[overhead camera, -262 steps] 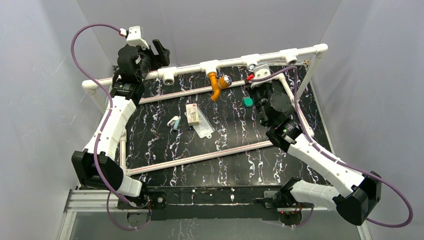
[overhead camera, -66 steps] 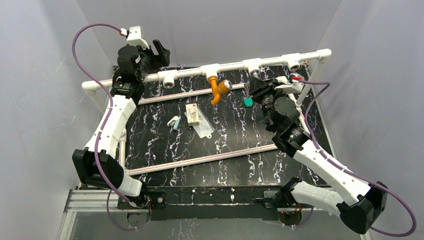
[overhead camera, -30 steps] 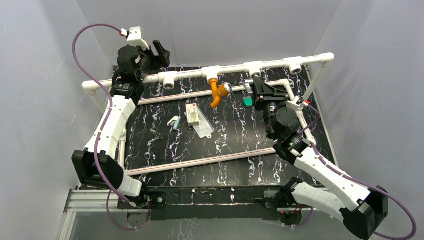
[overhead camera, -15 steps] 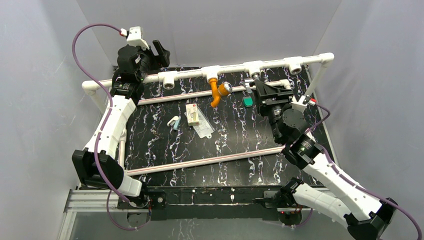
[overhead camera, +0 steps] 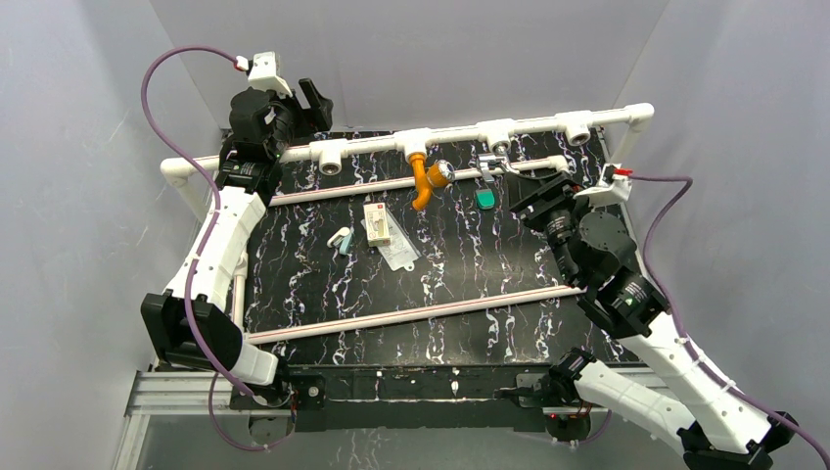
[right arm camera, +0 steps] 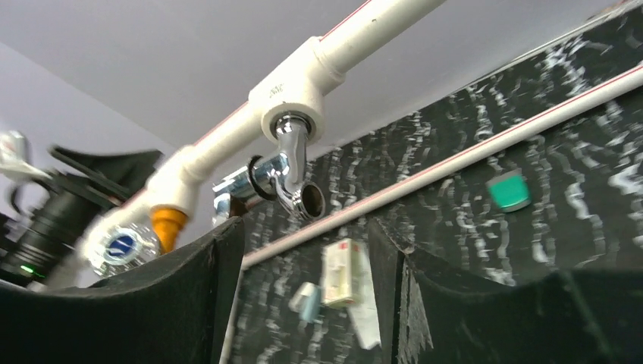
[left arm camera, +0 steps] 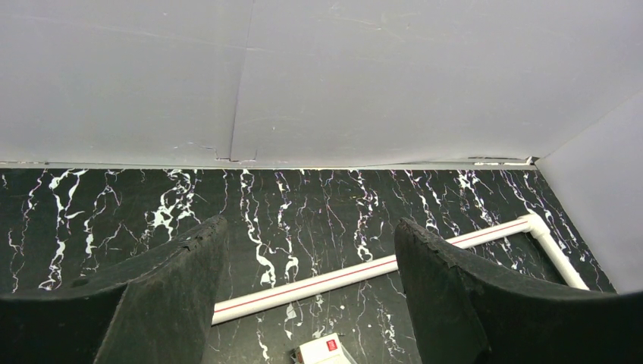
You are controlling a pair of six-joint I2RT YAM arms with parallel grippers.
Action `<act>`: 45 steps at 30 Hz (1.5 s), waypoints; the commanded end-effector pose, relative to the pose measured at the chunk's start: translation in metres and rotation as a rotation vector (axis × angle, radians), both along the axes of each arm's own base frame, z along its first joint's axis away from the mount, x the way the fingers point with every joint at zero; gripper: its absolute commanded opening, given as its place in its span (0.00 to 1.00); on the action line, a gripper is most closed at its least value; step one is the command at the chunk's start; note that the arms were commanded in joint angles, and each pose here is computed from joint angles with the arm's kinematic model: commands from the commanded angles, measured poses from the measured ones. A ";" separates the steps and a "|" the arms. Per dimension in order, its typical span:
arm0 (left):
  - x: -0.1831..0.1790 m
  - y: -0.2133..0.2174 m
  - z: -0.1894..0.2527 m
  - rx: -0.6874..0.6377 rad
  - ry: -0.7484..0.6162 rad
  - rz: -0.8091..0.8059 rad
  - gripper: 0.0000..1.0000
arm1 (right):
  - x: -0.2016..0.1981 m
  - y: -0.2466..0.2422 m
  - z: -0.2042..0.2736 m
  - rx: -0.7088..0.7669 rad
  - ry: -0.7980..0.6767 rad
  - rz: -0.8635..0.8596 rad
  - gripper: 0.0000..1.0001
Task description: Install the water faucets
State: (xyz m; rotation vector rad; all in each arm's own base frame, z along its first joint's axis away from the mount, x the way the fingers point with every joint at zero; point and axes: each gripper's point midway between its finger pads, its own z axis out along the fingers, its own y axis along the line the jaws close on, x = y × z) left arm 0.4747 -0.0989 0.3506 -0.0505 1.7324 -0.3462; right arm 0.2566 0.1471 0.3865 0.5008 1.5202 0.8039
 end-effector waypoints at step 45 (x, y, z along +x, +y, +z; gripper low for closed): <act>-0.027 0.013 -0.165 0.091 0.497 0.022 0.78 | 0.036 0.036 0.034 -2.131 -0.953 -0.063 0.78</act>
